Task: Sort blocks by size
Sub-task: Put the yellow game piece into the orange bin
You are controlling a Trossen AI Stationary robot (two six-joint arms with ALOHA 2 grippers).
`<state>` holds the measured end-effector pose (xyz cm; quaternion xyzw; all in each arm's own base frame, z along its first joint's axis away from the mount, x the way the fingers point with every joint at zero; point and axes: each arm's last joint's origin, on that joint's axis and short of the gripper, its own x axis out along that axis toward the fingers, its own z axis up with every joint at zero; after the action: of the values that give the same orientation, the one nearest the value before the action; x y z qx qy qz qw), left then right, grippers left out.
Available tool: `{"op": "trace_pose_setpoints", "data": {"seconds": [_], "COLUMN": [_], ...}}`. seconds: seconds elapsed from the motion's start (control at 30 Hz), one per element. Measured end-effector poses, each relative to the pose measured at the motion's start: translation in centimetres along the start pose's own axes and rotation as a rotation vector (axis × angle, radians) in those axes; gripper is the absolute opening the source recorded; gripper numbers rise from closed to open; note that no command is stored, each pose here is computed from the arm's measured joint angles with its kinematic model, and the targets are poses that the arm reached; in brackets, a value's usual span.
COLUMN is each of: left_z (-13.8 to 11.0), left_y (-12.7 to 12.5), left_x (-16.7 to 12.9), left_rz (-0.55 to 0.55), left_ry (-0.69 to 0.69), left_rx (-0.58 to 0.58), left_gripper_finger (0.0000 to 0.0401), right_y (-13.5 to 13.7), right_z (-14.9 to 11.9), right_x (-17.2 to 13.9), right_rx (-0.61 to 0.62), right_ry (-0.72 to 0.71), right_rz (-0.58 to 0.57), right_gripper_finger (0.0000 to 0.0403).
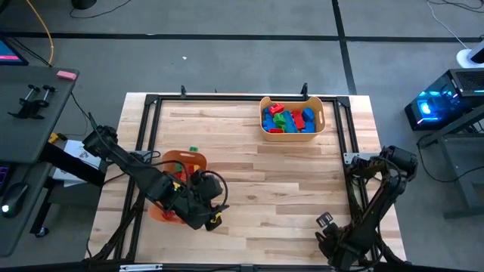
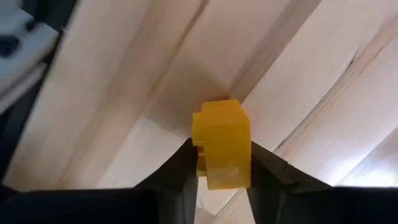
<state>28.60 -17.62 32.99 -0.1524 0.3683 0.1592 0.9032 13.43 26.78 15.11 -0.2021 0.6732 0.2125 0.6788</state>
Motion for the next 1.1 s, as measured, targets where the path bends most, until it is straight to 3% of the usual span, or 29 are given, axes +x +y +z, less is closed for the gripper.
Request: {"op": "trace_pose_setpoints", "data": {"seconds": [0.17,0.3,0.5,0.73,0.97,1.1], "left_z": [1.9,4.1,5.4,4.2,2.0,1.6], "left_y": [-0.5,-0.5,1.0,1.9,1.1,1.0], "left_x": [-1.8,-4.3,-9.1,-14.4,-16.9,-17.3], "left_rz": [-0.035,-0.043,-0.038,-0.064,-0.080,-0.090], "left_ry": [-0.065,-0.171,-0.322,-0.458,-0.532,-0.539], "left_rx": [0.124,0.190,0.220,0.202,0.206,0.208], "left_gripper_finger": [0.0271,0.0271,0.0271,0.0271,0.0271,0.0271], "right_y": [-0.7,-3.4,-9.6,-16.7,-25.3,-29.6], "right_z": [0.5,0.4,1.8,8.6,16.0,18.9], "right_x": [-1.8,-4.4,-8.4,-10.2,-11.8,-12.5], "right_rx": [-0.039,-0.031,0.154,0.215,0.424,0.432], "right_ry": [-0.028,-0.003,-0.147,-0.520,-1.033,-1.140], "right_rz": [0.001,-0.145,-0.303,-0.359,-0.400,-0.399], "right_gripper_finger": [0.0094,0.0094,0.0094,0.0094,0.0094,0.0094]}}
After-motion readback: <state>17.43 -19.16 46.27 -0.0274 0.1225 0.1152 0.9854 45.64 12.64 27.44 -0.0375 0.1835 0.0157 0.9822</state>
